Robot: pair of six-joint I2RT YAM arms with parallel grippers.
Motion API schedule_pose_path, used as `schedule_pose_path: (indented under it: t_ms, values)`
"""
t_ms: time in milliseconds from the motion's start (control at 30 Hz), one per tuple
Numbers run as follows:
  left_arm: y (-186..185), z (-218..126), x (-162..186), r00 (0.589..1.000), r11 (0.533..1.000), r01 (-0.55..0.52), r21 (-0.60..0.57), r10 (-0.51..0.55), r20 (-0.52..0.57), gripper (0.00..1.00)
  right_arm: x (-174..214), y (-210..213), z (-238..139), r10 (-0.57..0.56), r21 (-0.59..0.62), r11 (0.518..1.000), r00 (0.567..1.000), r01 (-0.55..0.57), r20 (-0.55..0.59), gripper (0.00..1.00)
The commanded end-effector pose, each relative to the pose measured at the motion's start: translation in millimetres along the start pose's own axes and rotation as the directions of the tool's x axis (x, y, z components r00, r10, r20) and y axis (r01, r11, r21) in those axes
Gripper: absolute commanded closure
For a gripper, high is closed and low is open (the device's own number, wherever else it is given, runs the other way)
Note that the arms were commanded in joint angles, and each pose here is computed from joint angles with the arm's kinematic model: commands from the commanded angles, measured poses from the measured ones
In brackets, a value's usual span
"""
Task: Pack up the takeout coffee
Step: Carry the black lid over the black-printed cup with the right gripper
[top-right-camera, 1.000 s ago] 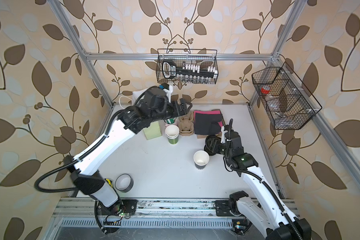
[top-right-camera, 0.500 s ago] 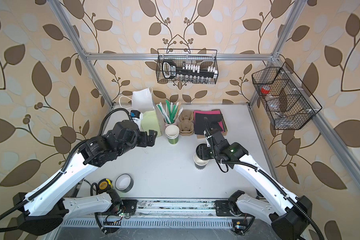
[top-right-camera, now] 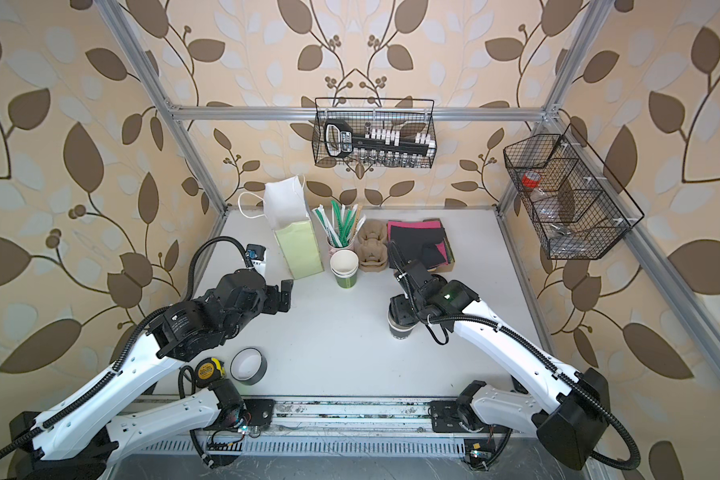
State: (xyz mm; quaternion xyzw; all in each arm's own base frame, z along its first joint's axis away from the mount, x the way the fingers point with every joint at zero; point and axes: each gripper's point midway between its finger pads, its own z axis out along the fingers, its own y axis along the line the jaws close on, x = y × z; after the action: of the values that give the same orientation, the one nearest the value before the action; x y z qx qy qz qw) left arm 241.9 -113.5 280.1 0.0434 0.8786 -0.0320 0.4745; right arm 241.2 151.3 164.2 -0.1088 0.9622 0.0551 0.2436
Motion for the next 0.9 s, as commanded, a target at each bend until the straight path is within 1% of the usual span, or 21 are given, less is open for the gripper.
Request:
schedule_pose_path:
  t_ms: [0,167,400,467,633,867]
  values:
    - [2,0,-7,0.999,1.000,-0.008,-0.024,0.009,0.036,0.01,-3,-1,7,-0.025,0.028,0.999,1.000,0.025,-0.002,0.41]
    - [3,-1,-8,0.999,1.000,-0.004,-0.023,0.005,0.041,0.01,-3,0,13,-0.027,0.030,0.999,1.000,0.027,0.003,0.41]
    - [2,0,-7,0.999,1.000,-0.009,-0.022,0.010,0.037,0.01,2,3,22,-0.028,0.019,0.999,0.999,0.029,-0.030,0.41]
    - [2,0,-6,0.999,1.000,-0.012,-0.022,0.012,0.033,0.01,4,0,25,-0.027,0.037,0.999,0.999,0.028,-0.039,0.41]
    - [2,1,-6,0.999,1.000,-0.012,-0.023,0.013,0.032,0.01,11,-5,25,-0.027,0.061,0.998,0.998,0.031,-0.059,0.41]
    - [2,0,-7,0.999,1.000,-0.014,-0.022,0.015,0.033,0.01,13,1,22,-0.033,0.044,0.998,0.998,0.035,-0.058,0.41]
